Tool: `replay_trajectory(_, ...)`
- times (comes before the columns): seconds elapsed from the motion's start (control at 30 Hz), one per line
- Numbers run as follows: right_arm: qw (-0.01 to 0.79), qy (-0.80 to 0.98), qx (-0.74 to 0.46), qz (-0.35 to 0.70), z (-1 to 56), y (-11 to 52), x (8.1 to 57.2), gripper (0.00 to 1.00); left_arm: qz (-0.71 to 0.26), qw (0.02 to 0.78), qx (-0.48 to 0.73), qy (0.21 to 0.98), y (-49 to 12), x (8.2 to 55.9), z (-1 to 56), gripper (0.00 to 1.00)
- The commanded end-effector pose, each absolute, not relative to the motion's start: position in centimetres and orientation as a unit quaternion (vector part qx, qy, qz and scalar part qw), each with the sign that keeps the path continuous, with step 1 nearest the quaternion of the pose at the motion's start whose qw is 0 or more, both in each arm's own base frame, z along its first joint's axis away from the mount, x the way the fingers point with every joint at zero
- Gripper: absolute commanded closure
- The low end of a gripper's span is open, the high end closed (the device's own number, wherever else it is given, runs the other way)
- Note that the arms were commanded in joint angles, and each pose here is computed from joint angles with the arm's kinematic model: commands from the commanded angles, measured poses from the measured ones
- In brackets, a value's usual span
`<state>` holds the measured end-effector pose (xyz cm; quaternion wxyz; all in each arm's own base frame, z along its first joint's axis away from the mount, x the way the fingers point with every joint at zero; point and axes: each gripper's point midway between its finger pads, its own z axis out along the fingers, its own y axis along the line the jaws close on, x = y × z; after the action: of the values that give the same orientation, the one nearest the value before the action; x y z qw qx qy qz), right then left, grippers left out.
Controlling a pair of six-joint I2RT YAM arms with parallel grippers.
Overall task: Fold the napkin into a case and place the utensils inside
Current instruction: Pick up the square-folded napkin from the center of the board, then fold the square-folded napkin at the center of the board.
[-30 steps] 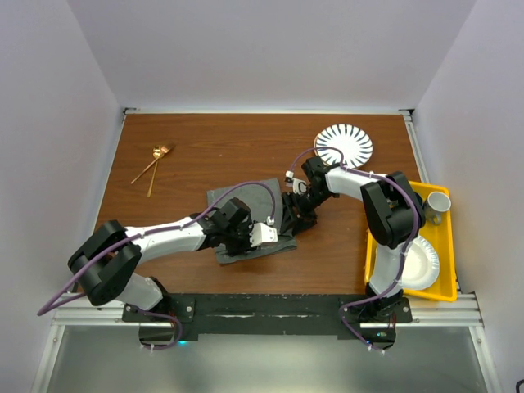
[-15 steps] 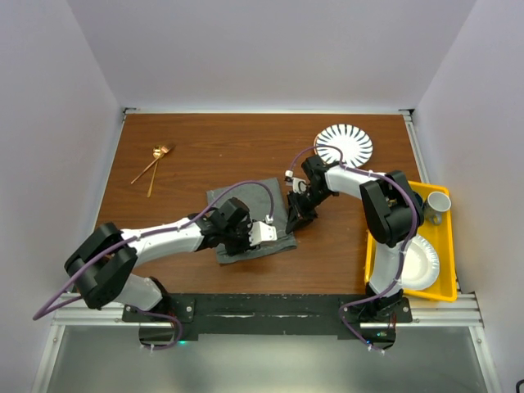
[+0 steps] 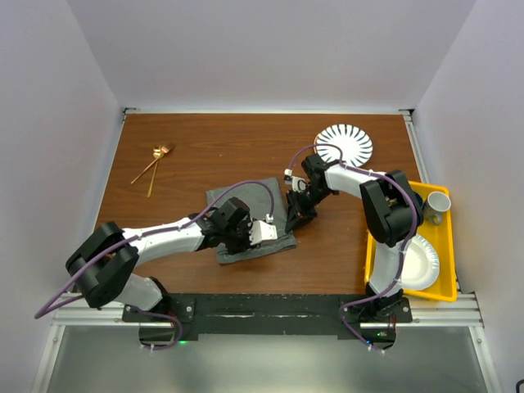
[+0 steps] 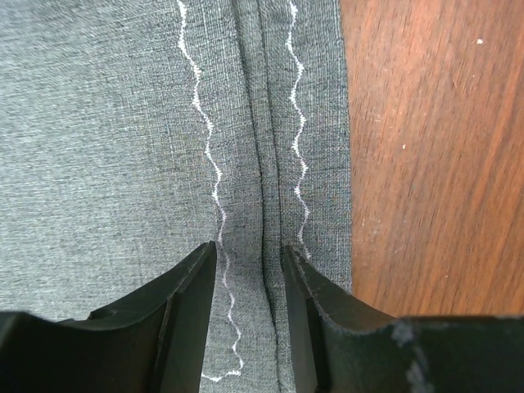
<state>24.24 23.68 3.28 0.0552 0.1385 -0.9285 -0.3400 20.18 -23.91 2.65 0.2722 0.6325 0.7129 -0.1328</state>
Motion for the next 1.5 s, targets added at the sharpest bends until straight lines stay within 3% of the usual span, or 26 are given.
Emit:
replay_trajectory(0.0, 0.057, -0.922, 0.151, -0.353, 4.2, 24.1, 24.8, 0.74, -0.132, 0.279, 0.642, 0.702, -24.5, 20.5, 2.5, 0.57)
replay_trajectory(0.33, 0.050, -0.920, 0.162, -0.354, 5.3, 23.8, 25.0, 0.38, -0.139, 0.294, 0.643, 0.694, -24.9, 20.6, 3.6, 0.85)
replay_trajectory(0.57, 0.039, -0.919, 0.162, -0.358, 6.2, 24.0, 25.6, 0.20, -0.150, 0.307, 0.645, 0.683, -25.5, 20.7, 6.0, 1.00)
replay_trajectory(1.07, 0.038, -0.916, 0.149, -0.370, 6.6, 24.2, 25.8, 0.17, -0.195, 0.301, 0.646, 0.674, -25.8, 18.2, 8.9, 1.00)
replay_trajectory(1.47, 0.040, -0.918, 0.151, -0.365, 6.1, 23.9, 25.4, 0.21, -0.208, 0.265, 0.646, 0.685, -25.4, 16.8, 5.7, 1.00)
